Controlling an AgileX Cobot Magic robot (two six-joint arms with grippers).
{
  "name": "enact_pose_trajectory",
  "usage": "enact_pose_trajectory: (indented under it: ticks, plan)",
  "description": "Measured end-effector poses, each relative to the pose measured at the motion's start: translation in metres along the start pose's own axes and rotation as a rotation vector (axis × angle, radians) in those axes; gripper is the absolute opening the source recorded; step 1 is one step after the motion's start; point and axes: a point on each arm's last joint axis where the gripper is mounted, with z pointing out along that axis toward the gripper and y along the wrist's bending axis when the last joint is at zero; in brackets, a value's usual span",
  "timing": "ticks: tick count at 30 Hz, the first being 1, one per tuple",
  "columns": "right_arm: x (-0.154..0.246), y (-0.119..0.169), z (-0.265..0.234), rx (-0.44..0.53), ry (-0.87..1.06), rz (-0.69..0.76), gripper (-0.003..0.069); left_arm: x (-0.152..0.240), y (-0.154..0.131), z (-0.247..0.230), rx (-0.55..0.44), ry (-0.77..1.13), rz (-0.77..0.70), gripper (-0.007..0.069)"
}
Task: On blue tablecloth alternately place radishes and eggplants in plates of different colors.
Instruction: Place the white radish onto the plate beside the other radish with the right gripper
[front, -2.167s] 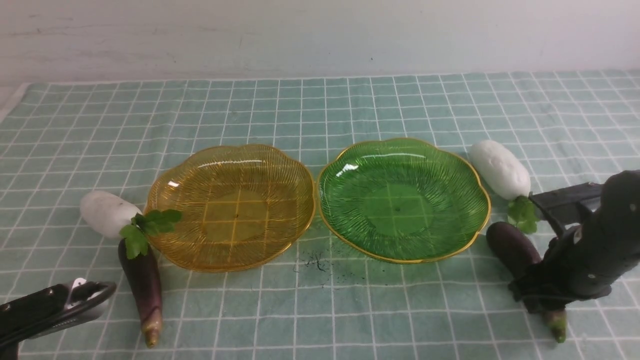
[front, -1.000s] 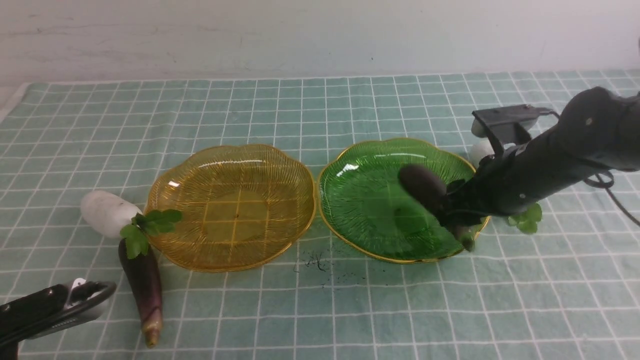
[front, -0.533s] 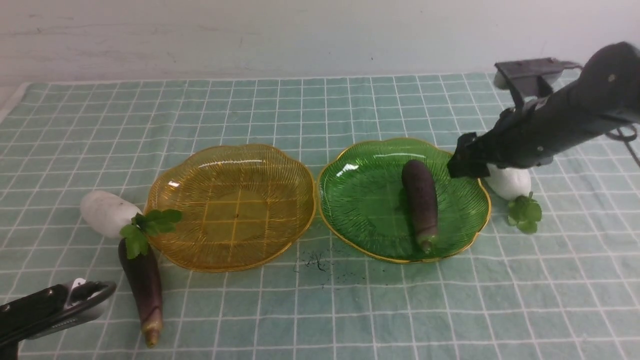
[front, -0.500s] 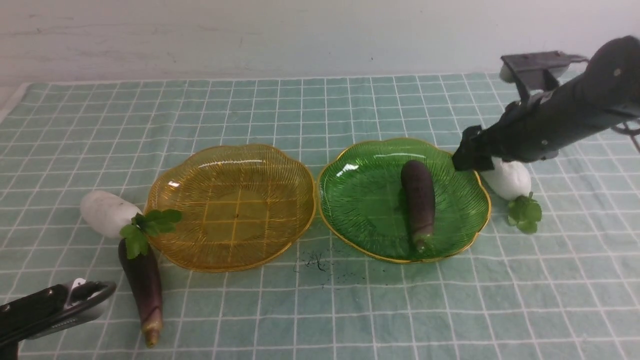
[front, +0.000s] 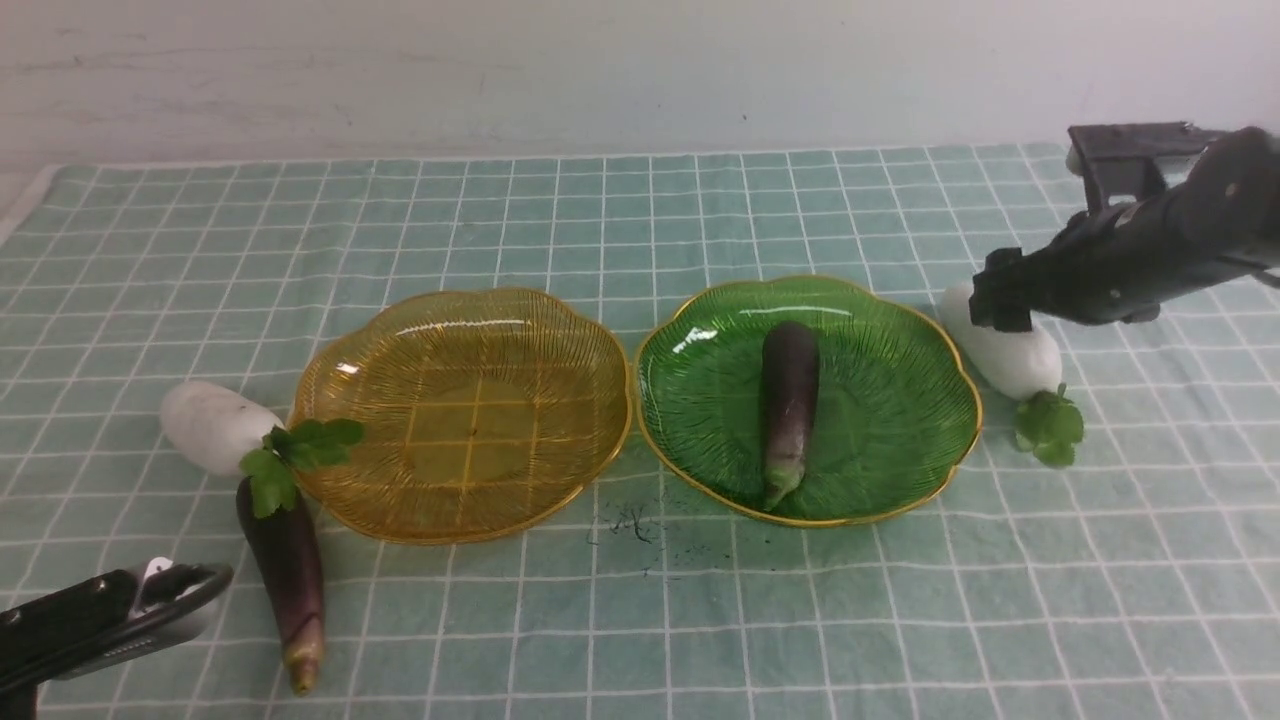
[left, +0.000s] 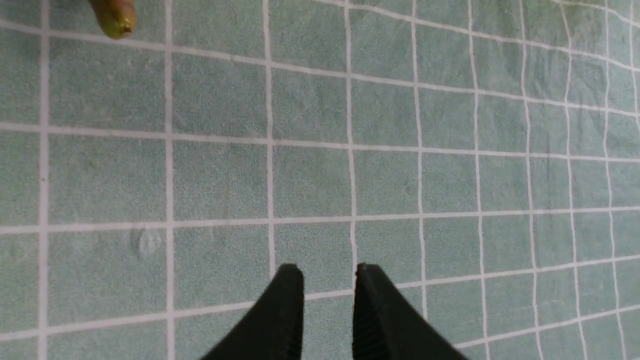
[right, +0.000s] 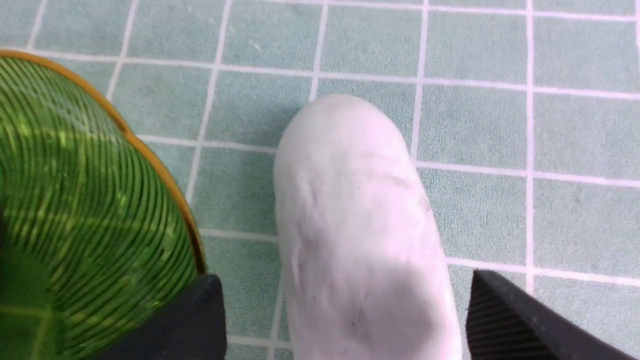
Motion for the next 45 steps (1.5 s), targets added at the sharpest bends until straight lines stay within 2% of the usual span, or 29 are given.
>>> enact_pose_trajectory:
  ticks: [14, 17, 19, 23, 27, 30, 34, 36, 38, 40, 45]
  plan:
    - [0.014, -0.002, 0.024, 0.006, 0.048, -0.001, 0.0582, 0.0, 0.0, 0.0, 0.0, 0.0, 0.0, 0.0133]
    - [0.014, -0.003, 0.024, 0.007, 0.05, -0.008, 0.0554, 0.0, 0.0, 0.0, 0.0, 0.0, 0.0, 0.0133]
    - [0.016, -0.002, 0.024, 0.004, 0.063, -0.012, 0.0475, 0.0, 0.0, 0.0, 0.0, 0.001, 0.0, 0.0133]
    - [0.016, -0.003, 0.021, 0.002, 0.083, -0.02, 0.0459, 0.001, 0.0, 0.0, 0.002, 0.016, 0.0, 0.0133]
    - [0.011, -0.003, 0.006, 0.018, 0.089, -0.051, 0.0459, 0.003, 0.0, 0.0, 0.003, 0.029, 0.0, 0.0133]
    - [-0.011, -0.004, -0.035, 0.06, -0.003, -0.091, 0.0459, 0.004, 0.0, 0.0, 0.005, 0.045, 0.0, 0.0133]
    - [-0.03, -0.001, -0.078, 0.078, -0.104, -0.076, 0.0459, 0.004, 0.0, 0.0, 0.005, 0.045, 0.0, 0.0133]
    - [-0.041, 0.014, -0.117, 0.031, -0.182, -0.002, 0.0459, 0.004, 0.0, 0.0, 0.005, 0.043, 0.0, 0.0133]
    - [-0.043, 0.027, -0.13, -0.015, -0.202, 0.024, 0.0459, 0.004, 0.0, 0.0, 0.005, 0.041, 0.0, 0.0133]
    - [-0.043, 0.065, -0.137, -0.131, -0.202, 0.01, 0.0459, 0.003, 0.0, 0.0, 0.004, 0.034, 0.0, 0.0133]
    - [-0.023, 0.156, -0.125, -0.337, -0.138, -0.199, 0.0459, 0.002, 0.0, 0.0, 0.003, 0.021, 0.0, 0.0133]
